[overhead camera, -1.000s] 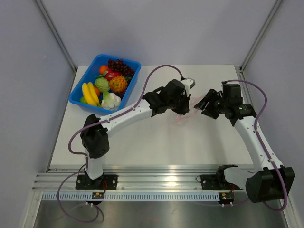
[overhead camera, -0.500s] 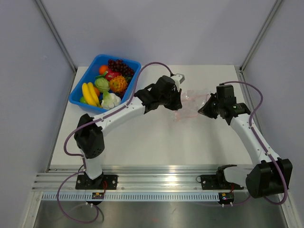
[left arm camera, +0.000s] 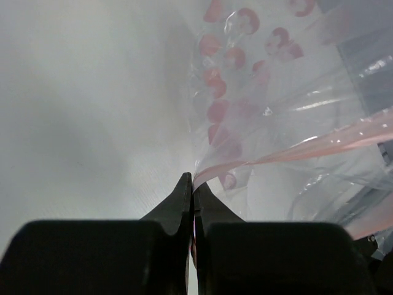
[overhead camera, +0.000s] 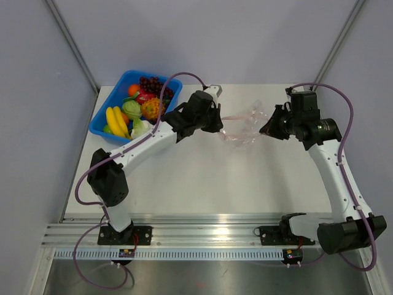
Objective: Place the food in the zip-top bag and seal the zipper
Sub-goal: Open the zipper of the food storage bag.
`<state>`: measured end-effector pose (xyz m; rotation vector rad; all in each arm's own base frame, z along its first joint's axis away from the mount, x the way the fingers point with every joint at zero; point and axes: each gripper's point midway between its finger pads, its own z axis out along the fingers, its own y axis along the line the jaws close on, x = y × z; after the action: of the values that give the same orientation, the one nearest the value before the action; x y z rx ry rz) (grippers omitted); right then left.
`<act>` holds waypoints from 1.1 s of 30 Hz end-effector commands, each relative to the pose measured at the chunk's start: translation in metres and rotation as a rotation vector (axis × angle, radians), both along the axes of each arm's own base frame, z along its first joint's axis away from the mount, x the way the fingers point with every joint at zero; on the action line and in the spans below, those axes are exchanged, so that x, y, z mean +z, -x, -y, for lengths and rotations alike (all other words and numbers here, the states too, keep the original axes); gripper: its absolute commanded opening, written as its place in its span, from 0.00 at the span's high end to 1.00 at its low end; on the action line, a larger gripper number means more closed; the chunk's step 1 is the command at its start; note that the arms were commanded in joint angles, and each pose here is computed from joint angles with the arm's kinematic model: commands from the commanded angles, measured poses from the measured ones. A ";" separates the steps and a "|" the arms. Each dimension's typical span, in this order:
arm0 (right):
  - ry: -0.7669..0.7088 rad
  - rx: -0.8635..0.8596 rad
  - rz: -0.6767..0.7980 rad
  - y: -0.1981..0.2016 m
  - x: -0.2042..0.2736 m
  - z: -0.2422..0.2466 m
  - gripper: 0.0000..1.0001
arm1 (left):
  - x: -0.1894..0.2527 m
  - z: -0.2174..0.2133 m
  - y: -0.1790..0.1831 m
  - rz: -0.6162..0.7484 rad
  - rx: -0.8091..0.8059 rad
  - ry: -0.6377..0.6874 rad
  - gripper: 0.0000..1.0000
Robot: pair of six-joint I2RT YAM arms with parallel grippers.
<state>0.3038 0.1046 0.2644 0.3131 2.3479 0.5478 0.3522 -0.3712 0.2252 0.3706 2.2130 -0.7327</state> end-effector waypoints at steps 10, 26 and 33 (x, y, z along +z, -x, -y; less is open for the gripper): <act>0.052 0.047 -0.055 -0.006 -0.024 -0.011 1.00 | -0.004 0.023 0.022 -0.043 -0.160 0.170 1.00; 0.140 0.115 -0.116 -0.017 -0.046 -0.041 1.00 | -0.003 0.018 0.034 -0.042 -0.223 0.081 0.48; 0.130 0.138 -0.115 -0.007 -0.036 -0.047 1.00 | 0.011 0.028 0.035 0.011 -0.209 0.043 0.46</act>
<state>0.3107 0.1485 0.1990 0.1478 2.5888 0.4350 0.3106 -0.3947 0.2089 0.5872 2.2440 -0.9031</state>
